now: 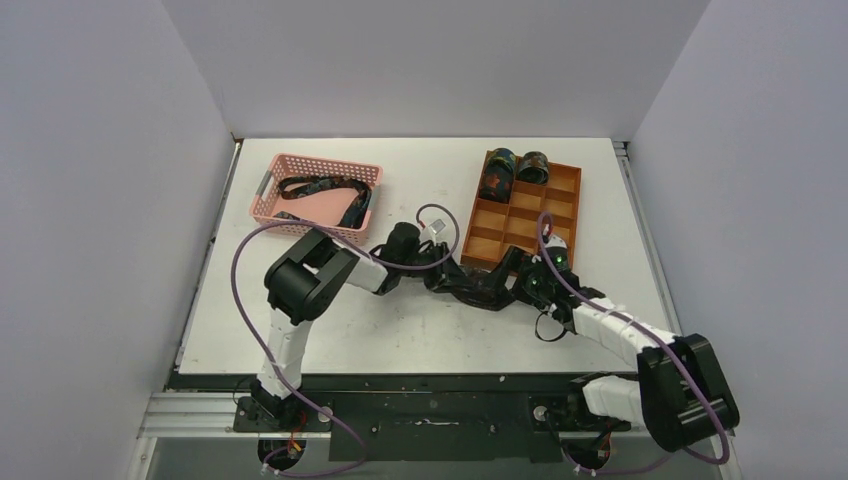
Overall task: Roll the ties
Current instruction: Pick up the tie at the center of the board.
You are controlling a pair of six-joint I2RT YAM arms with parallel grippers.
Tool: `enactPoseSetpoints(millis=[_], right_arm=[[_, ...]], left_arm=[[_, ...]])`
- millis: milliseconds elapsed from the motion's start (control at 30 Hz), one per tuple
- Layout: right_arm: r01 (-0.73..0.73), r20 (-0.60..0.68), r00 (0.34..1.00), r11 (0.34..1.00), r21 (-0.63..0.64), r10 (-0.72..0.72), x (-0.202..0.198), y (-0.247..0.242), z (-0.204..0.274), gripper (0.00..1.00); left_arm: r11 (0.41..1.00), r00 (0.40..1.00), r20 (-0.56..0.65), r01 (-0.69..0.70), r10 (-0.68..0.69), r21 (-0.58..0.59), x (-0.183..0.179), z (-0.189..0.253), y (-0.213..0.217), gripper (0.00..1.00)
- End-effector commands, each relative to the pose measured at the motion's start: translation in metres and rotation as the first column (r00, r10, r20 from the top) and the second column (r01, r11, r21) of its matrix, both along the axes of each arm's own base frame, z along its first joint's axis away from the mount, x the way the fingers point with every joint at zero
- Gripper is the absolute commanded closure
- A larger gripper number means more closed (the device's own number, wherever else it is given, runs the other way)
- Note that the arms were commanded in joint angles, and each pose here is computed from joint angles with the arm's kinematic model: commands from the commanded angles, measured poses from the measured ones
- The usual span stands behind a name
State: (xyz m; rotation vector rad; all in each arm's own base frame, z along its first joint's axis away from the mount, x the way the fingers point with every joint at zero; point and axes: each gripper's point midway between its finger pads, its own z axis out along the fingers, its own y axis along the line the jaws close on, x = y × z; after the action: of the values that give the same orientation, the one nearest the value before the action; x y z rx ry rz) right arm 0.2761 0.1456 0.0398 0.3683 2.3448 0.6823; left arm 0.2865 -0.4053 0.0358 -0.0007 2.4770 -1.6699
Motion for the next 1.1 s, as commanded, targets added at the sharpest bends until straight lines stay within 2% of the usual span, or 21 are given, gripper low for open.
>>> enactPoseSetpoints(millis=[0, 200, 333, 433, 533, 633, 867, 967, 1067], right_arm=[[0.057, 0.016, 0.998, 0.991, -0.123, -0.056, 0.001, -0.025, 0.031, 0.0], [0.318, 0.149, 0.946, 0.916, -0.244, -0.288, 0.018, -0.085, 0.074, 0.0], [0.491, 0.22, 0.87, 0.82, -0.294, -0.442, 0.024, -0.128, 0.088, 0.0], [0.593, 0.257, 0.805, 0.749, -0.297, -0.535, 0.027, -0.155, 0.092, 0.01], [0.641, 0.26, 0.767, 0.711, -0.289, -0.586, 0.036, -0.172, 0.086, 0.02], [0.639, 0.249, 0.77, 0.706, -0.307, -0.588, 0.05, -0.174, 0.074, 0.04], [0.526, 0.136, 0.846, 0.764, -0.375, -0.516, 0.069, -0.161, 0.028, 0.1], [0.489, 0.103, 0.867, 0.791, -0.368, -0.487, 0.069, -0.154, 0.015, 0.22], [0.449, 0.073, 0.887, 0.816, -0.364, -0.455, 0.068, -0.144, 0.005, 0.38]], left_arm=[[0.999, 0.996, 0.078, -0.027, 0.03, -0.047, -0.002, 0.036, 0.006, 1.0], [0.996, 0.985, 0.15, -0.079, 0.084, -0.042, -0.011, 0.075, 0.026, 1.0], [0.994, 0.969, 0.225, -0.106, 0.104, -0.007, -0.022, 0.102, 0.046, 1.0], [0.991, 0.947, 0.3, -0.131, 0.116, 0.031, -0.031, 0.126, 0.064, 1.0], [0.986, 0.917, 0.376, -0.159, 0.129, 0.048, -0.042, 0.152, 0.083, 1.0], [0.982, 0.892, 0.429, -0.181, 0.141, 0.055, -0.051, 0.172, 0.099, 1.0], [0.97, 0.837, 0.512, -0.24, 0.193, 0.027, -0.067, 0.212, 0.129, 1.0], [0.967, 0.816, 0.539, -0.254, 0.208, 0.011, -0.07, 0.226, 0.136, 1.0], [0.967, 0.808, 0.548, -0.256, 0.216, -0.004, -0.073, 0.234, 0.138, 1.0]])
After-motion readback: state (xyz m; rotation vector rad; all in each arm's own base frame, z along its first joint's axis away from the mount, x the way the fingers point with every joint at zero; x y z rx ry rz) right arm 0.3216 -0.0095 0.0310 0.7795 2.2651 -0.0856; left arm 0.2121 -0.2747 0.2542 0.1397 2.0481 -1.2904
